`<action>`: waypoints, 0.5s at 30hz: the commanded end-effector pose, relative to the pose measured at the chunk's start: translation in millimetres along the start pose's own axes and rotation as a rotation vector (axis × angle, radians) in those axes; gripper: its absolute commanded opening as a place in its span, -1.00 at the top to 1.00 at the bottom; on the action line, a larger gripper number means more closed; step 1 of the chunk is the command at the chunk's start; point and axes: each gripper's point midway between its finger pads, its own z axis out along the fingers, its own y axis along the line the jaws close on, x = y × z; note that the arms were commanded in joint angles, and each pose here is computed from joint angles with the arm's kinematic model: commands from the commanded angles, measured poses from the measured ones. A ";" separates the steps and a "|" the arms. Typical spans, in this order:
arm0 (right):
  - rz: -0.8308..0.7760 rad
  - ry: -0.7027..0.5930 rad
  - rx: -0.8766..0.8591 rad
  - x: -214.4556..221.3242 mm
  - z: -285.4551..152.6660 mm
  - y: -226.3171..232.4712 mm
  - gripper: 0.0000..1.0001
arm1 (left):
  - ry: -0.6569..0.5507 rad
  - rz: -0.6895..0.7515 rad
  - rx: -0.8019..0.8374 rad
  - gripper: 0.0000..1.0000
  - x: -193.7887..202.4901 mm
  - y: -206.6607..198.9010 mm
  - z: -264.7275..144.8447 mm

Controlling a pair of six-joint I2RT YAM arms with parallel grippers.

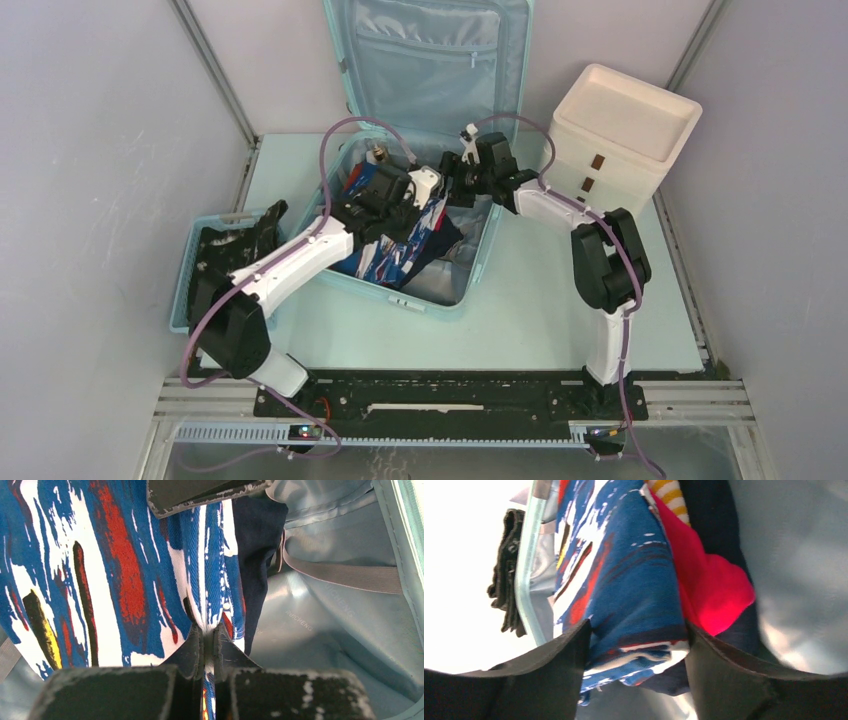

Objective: Open, take out, and arrange the luggage
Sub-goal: Pick up the clothes from the luggage.

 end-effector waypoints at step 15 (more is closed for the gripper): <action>-0.355 -0.033 -0.318 -21.6 -35.7 45.4 1.00 | -0.477 -0.130 0.157 -0.82 -70.5 69.4 -106.3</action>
